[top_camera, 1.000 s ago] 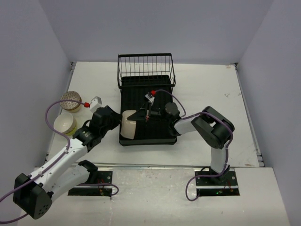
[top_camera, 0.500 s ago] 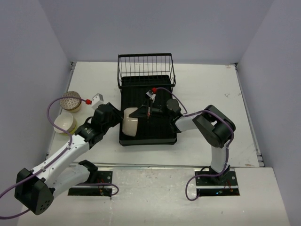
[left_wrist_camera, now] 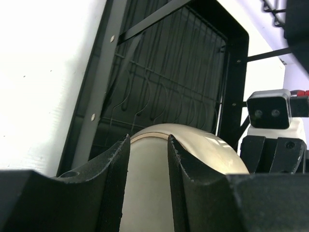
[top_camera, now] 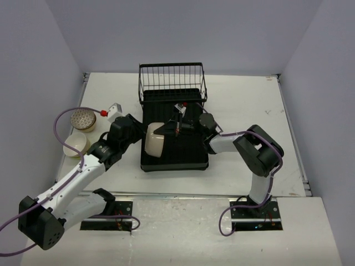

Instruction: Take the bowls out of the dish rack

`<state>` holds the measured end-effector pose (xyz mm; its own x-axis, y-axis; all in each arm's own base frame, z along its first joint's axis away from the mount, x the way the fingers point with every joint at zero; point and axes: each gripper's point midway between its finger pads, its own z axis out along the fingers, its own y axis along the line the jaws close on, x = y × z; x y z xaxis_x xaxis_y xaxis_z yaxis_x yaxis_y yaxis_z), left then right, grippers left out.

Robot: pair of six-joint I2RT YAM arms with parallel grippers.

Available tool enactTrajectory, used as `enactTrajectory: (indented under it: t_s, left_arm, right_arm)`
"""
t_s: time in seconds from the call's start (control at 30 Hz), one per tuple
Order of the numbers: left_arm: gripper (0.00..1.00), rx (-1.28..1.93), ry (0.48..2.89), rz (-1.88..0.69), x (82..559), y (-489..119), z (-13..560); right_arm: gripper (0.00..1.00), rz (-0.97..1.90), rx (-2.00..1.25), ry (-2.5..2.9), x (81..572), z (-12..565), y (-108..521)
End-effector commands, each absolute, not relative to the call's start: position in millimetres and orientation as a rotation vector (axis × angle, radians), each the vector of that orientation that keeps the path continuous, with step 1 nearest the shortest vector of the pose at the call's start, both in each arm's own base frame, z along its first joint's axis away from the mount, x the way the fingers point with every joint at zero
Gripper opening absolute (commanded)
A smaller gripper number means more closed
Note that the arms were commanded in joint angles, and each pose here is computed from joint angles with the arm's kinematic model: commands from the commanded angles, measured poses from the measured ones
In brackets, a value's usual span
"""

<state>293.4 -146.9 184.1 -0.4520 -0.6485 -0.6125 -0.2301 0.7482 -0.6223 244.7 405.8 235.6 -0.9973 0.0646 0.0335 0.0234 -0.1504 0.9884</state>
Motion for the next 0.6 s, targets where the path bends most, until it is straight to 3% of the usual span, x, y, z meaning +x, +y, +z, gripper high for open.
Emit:
enactTrajectory:
  t_s: [0.0,0.57]
  left_arm:
    - [0.39,-0.634,1.934,-0.64,309.1,-157.3,223.9]
    - [0.39,-0.674,1.906,-0.602,311.2,-145.7,234.1]
  right_arm:
    - [0.0,2.463,-0.343,1.495,201.0,338.2,375.0]
    - [0.0,2.415,-0.352,1.518,177.7,339.4,353.5]
